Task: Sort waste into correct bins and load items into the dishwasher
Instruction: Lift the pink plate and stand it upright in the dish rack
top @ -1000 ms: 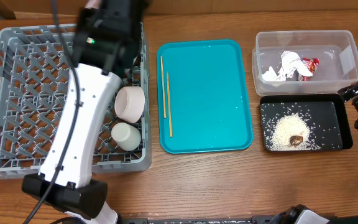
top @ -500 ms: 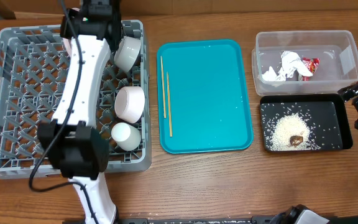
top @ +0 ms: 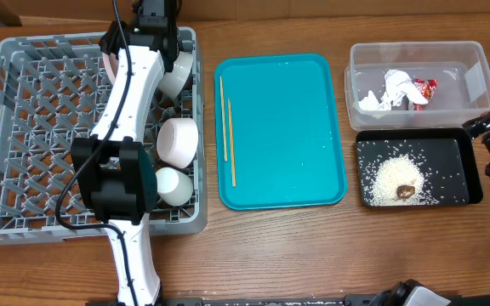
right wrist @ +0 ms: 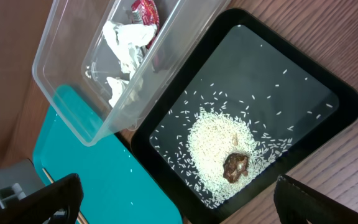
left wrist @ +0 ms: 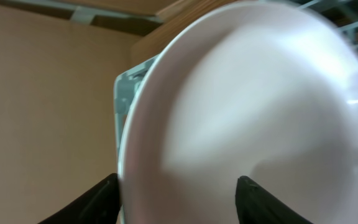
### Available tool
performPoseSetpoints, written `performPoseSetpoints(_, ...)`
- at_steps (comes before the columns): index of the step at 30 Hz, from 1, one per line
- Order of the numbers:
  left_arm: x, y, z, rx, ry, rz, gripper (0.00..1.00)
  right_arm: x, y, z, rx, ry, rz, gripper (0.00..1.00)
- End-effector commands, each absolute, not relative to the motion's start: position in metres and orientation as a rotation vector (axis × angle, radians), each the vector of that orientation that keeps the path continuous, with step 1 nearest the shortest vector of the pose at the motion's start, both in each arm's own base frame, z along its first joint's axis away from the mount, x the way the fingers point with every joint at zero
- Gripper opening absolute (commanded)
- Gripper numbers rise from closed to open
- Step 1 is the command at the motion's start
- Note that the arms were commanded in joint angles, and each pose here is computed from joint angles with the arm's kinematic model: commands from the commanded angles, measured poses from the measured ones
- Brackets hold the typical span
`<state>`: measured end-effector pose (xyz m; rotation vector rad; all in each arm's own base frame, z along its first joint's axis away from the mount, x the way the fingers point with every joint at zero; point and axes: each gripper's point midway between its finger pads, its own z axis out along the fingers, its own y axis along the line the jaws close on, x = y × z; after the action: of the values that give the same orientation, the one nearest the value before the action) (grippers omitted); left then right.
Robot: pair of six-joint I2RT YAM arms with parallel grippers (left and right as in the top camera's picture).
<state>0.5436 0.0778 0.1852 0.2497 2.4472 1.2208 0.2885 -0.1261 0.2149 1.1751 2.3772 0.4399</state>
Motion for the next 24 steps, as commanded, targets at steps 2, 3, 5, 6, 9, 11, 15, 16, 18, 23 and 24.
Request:
performPoseSetpoints(2, 0.548, 0.071, 0.184, 0.245, 2.456, 1.12, 0.67, 0.29, -0.129, 0.228, 1.155, 2.342, 0.427, 1.0)
performPoseSetpoints(3, 0.547, 0.069, 0.188, 0.222, 2.449, 1.109, 0.71, 0.29, -0.129, 0.228, 1.155, 2.342, 0.427, 1.0)
performPoseSetpoints(5, 0.546, 0.063, 0.2, 0.158, 2.429, 1.056, 0.78, 0.29, -0.129, 0.228, 1.155, 2.342, 0.427, 1.0)
performPoseSetpoints(6, 0.545, 0.058, 0.208, 0.133, 2.422, 1.018, 0.83, 0.29, -0.129, 0.228, 1.155, 2.342, 0.427, 1.0)
performPoseSetpoints(9, 0.541, 0.036, 0.239, 0.136, 2.409, 0.84, 1.0, 0.29, -0.129, 0.228, 1.155, 2.342, 0.427, 1.0)
performPoseSetpoints(11, 0.535, 0.019, 0.269, 0.147, 2.383, 0.717, 1.0, 0.29, -0.129, 0.228, 1.155, 2.342, 0.427, 1.0)
performPoseSetpoints(15, 0.506, -0.022, 0.325, 0.14, 2.341, 0.408, 1.0, 0.29, -0.129, 0.228, 1.155, 2.342, 0.427, 1.0)
performPoseSetpoints(16, 0.496, -0.039, 0.336, 0.153, 2.337, 0.284, 1.0, 0.29, -0.129, 0.228, 1.155, 2.342, 0.427, 1.0)
performPoseSetpoints(18, 0.477, -0.074, 0.348, 0.204, 2.342, 0.039, 1.0, 0.29, -0.129, 0.228, 1.155, 2.342, 0.427, 1.0)
performPoseSetpoints(23, 0.429, -0.131, 0.325, 0.154, 2.525, -0.291, 1.0, 0.29, -0.129, 0.228, 1.155, 2.342, 0.427, 1.0)
performPoseSetpoints(24, 0.425, -0.134, 0.311, 0.118, 2.577, -0.256, 1.0, 0.29, -0.129, 0.228, 1.155, 2.342, 0.427, 1.0)
